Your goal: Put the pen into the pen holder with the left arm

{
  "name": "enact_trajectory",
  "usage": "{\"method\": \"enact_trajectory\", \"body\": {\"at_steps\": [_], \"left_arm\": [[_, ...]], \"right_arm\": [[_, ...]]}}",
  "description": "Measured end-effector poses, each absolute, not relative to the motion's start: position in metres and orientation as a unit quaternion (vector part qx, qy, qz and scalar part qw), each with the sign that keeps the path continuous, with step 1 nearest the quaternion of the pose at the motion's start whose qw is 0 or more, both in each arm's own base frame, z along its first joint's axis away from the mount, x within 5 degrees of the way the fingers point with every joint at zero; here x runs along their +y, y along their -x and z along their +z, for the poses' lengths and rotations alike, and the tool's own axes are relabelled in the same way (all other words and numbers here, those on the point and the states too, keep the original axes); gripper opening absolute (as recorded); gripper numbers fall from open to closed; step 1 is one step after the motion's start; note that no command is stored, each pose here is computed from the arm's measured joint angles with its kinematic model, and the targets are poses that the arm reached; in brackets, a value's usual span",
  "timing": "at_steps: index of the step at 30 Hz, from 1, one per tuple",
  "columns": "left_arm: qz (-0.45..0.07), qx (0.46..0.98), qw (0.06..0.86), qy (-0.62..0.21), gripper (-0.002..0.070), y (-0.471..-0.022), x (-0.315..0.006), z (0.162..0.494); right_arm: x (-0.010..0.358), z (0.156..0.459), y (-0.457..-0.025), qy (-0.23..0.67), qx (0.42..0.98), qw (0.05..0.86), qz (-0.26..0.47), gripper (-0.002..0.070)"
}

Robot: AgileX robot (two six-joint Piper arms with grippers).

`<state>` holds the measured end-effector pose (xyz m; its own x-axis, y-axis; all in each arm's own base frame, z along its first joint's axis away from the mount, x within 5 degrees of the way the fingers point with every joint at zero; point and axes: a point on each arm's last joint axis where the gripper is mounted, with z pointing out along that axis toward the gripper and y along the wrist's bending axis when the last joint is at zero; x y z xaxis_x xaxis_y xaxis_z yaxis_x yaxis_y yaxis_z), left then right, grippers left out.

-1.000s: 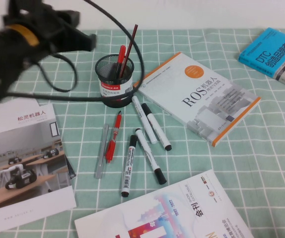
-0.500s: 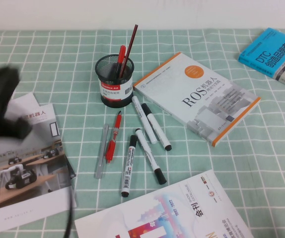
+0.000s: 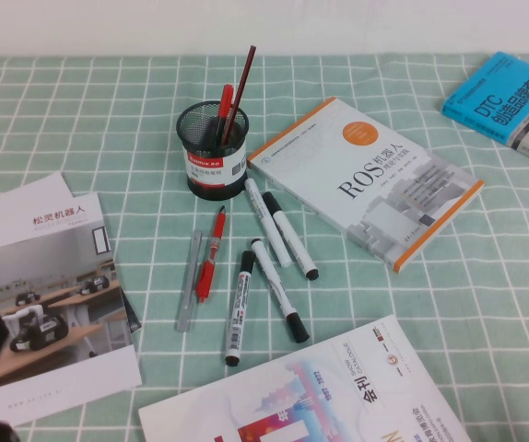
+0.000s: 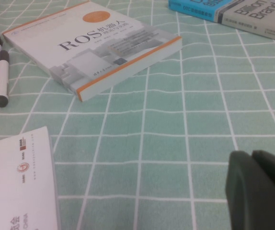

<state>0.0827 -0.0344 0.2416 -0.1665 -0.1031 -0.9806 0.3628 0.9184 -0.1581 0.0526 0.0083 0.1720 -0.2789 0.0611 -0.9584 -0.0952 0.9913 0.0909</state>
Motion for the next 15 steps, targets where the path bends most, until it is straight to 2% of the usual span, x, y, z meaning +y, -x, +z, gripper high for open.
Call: {"method": "enact_trajectory", "body": {"at_steps": [5, 15], "left_arm": [[-0.179, 0.763, 0.615, -0.085, -0.0001, -0.081, -0.033, 0.220], [-0.175, 0.788, 0.586, -0.076, -0.0003, -0.079, -0.032, 0.212]], "right_arm": [[0.008, 0.172, -0.053, 0.011, 0.797, 0.600, 0.065, -0.0022], [0.008, 0.172, -0.053, 0.011, 0.797, 0.600, 0.065, -0.0022]]}}
